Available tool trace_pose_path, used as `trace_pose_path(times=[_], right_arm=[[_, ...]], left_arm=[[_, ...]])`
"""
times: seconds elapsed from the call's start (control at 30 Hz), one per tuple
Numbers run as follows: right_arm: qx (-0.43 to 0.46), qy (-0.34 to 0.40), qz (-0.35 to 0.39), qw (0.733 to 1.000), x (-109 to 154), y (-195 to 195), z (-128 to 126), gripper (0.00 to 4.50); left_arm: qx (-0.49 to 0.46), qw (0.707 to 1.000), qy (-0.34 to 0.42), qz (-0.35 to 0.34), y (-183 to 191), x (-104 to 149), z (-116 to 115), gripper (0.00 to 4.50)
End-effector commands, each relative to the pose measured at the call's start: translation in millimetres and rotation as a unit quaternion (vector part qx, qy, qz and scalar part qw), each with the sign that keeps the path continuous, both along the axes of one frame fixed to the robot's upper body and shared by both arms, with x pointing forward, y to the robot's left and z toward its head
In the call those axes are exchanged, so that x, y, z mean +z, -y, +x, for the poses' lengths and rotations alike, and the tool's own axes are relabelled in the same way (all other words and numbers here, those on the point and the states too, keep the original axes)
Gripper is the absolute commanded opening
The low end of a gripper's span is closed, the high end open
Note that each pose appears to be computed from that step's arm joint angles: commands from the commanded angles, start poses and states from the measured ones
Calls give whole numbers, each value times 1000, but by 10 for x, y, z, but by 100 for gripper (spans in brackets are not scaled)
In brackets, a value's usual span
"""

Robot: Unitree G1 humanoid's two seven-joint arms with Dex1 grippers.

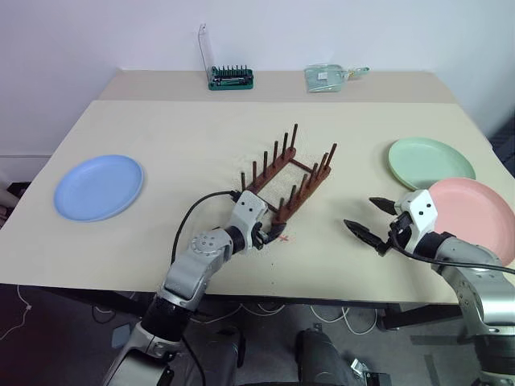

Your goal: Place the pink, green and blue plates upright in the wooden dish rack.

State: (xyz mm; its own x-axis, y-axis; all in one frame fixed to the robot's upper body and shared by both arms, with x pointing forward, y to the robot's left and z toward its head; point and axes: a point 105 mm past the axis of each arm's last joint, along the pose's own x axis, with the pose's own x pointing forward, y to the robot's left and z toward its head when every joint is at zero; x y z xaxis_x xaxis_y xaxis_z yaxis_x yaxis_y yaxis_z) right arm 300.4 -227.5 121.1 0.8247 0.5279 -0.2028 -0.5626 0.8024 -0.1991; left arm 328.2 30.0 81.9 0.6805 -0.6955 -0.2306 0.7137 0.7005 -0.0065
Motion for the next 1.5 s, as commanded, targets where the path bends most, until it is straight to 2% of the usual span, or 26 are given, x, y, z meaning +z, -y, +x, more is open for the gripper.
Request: trace_pose_path(times=[0.03,0.07,0.23,0.33,0.47,0.6,0.8,1.03,1.07,1.13,1.27,1.33,1.4,1.43,1.5], right_arm=[[13,27,-1,1000,153,-74,7,450],[14,27,-1,1000,151,-72,4,450],[28,14,4,1000,112,-100,-46,450],[47,-4,9,999,55,-157,-119,450],[64,-26,15,997,-29,-239,-212,450],[68,-37,16,997,-67,-270,-292,450],[54,-47,10,997,-72,-213,-388,450],[34,-46,1,998,-21,-173,-460,450],[34,-45,1,998,-12,-178,-461,450],[33,-43,1,999,1,-190,-457,450],[31,-44,1,999,11,-204,-436,450],[26,-47,-2,999,-1,-199,-435,450],[22,-49,-7,999,-25,-189,-416,395],[23,-59,-7,998,-59,-184,-424,367],[27,-71,-12,997,-105,-179,-449,273]], left_arm=[[13,1000,-3,10,-57,-68,26,124],[13,1000,-1,12,-68,-72,31,78],[-23,998,34,37,-168,-52,26,75],[-90,993,68,31,-194,56,-56,75],[-213,972,97,22,-213,203,-226,75],[-263,959,97,31,-223,190,-201,75],[-277,952,112,70,-130,109,-30,75],[-297,946,117,61,-111,72,7,75],[-299,945,116,59,-110,72,7,155],[-296,947,113,57,-114,67,24,219],[-271,955,100,65,-229,36,44,431],[-256,961,87,64,-330,14,17,446],[-240,965,70,74,-486,-55,-71,450],[-231,969,53,65,-569,-73,-152,419],[-226,972,39,52,-649,-66,-286,360]])
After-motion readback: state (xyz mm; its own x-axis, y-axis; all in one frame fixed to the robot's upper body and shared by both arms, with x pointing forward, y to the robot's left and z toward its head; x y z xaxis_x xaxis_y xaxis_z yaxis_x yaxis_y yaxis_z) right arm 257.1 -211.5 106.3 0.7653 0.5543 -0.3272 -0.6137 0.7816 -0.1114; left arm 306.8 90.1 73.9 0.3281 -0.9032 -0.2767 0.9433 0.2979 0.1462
